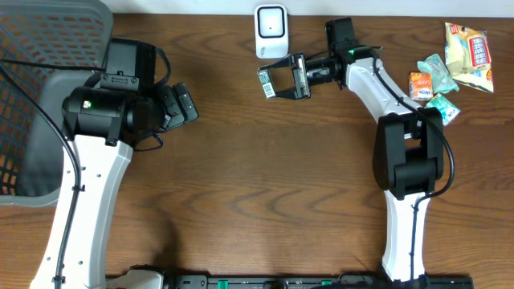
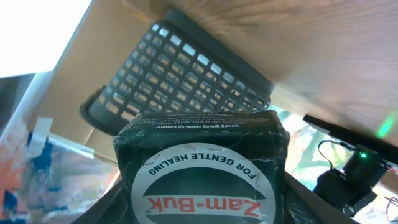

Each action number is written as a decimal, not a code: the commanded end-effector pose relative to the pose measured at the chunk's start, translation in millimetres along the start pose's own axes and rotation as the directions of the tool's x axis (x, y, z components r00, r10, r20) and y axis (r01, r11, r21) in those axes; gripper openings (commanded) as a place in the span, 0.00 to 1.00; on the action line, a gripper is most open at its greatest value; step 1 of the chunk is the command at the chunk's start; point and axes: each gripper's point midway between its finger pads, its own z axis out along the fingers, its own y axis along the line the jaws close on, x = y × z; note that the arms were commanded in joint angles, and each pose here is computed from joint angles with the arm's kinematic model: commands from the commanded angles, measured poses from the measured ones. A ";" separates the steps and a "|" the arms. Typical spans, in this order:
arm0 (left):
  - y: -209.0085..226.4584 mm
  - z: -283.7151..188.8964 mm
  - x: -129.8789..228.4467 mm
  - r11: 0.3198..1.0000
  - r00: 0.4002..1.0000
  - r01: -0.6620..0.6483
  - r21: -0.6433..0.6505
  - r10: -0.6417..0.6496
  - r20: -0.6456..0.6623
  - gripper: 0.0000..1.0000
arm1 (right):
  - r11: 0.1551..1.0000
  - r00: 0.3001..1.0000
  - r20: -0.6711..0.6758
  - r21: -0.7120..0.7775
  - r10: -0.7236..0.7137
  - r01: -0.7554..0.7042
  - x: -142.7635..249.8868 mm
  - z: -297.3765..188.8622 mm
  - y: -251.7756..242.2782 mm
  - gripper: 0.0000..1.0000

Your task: Scan the item barcode

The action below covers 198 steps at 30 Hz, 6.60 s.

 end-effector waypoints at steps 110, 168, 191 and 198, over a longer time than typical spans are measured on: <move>1.3 -3.9 -2.5 1.000 1.000 -0.004 -0.004 0.004 0.014 0.98 | 0.591 0.048 0.623 0.762 -0.781 -0.266 -117.2 -415.6 -32.2 0.99; 1.3 -3.9 -2.6 1.000 1.000 -0.004 -0.004 0.004 0.014 0.98 | 0.339 -0.043 0.377 0.873 -0.925 0.351 211.8 -226.3 -169.3 0.99; 1.3 -3.9 -2.6 1.000 1.000 -0.004 -0.004 0.004 0.014 0.97 | 0.339 -0.043 0.377 0.873 -0.925 0.351 211.8 -226.3 -169.3 0.99; 1.3 -3.9 -2.5 1.000 1.000 -0.004 -0.004 0.004 0.014 0.98 | 0.341 -0.044 0.379 0.873 -0.924 0.348 212.1 -227.4 -169.8 0.99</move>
